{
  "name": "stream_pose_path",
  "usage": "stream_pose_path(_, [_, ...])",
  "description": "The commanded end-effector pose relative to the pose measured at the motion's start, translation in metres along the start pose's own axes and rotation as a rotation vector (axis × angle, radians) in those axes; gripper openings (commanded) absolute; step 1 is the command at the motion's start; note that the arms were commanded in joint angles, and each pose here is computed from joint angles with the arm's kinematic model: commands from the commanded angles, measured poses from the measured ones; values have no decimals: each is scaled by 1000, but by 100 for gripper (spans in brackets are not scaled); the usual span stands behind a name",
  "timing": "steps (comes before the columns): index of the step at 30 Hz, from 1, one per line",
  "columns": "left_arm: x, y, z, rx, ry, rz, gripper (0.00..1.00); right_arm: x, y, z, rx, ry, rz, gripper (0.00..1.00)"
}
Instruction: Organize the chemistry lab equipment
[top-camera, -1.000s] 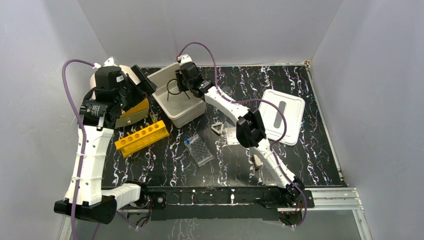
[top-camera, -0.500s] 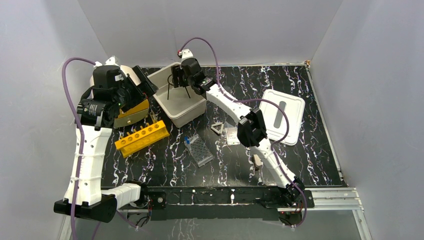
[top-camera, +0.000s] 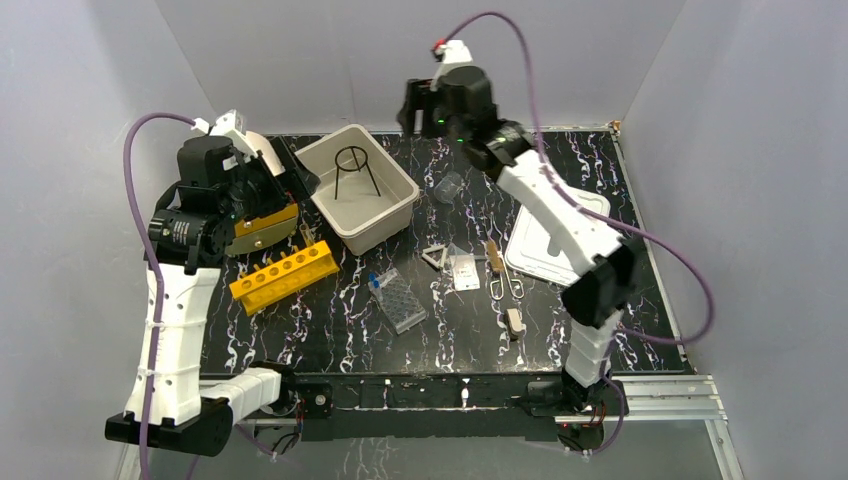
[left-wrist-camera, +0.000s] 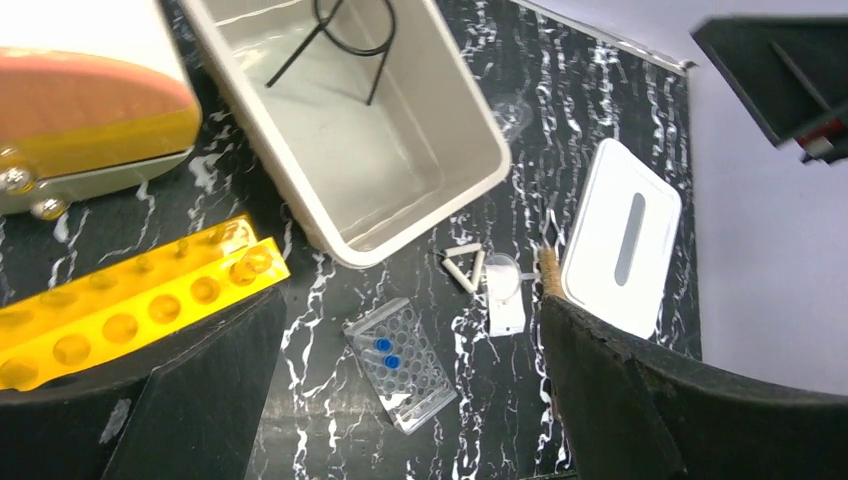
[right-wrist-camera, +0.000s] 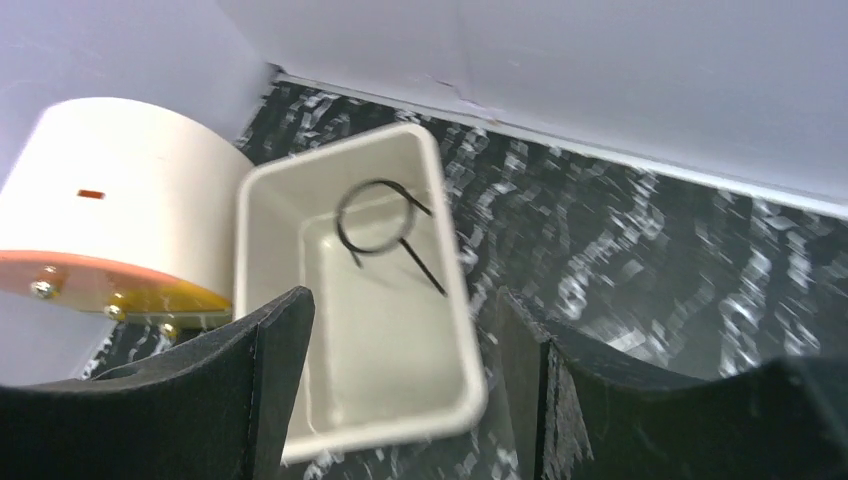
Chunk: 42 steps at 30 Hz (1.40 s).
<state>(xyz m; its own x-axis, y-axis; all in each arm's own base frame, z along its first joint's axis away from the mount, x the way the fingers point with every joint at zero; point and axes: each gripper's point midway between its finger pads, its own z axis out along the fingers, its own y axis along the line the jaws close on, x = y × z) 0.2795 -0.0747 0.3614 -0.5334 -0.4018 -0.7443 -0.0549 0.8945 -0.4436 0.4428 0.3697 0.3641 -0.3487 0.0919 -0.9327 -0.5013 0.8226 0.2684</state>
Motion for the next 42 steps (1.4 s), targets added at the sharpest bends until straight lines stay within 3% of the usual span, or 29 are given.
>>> stream_pose_path(1, [-4, -28, 1, 171, -15, 69, 98, 32, -71, -59, 212, 131, 28, 75])
stream_pose_path(9, [0, -61, 12, 352, 39, 54, 98, 152, -151, -158, 414, 417, 60, 75])
stream_pose_path(14, [13, -73, 26, 428, 98, 0, 96, 218, -144, -163, 266, 544, 43, 75])
stream_pose_path(17, [14, -75, 34, 426, 109, -29, 96, 241, -159, -155, 302, 616, 29, 73])
stream_pose_path(19, [15, -76, 39, 424, 123, -46, 95, 252, -171, -150, 361, 653, 31, 69])
stream_pose_path(30, [26, -76, 43, 413, 160, -82, 94, 259, -202, -85, 414, 594, -72, 51])
stream_pose_path(37, [27, -75, 42, 407, 160, -92, 94, 276, -219, -64, 476, 654, -99, 33])
stream_pose_path(42, [27, -73, 43, 399, 154, -87, 94, 287, -225, -65, 497, 693, -114, 30])
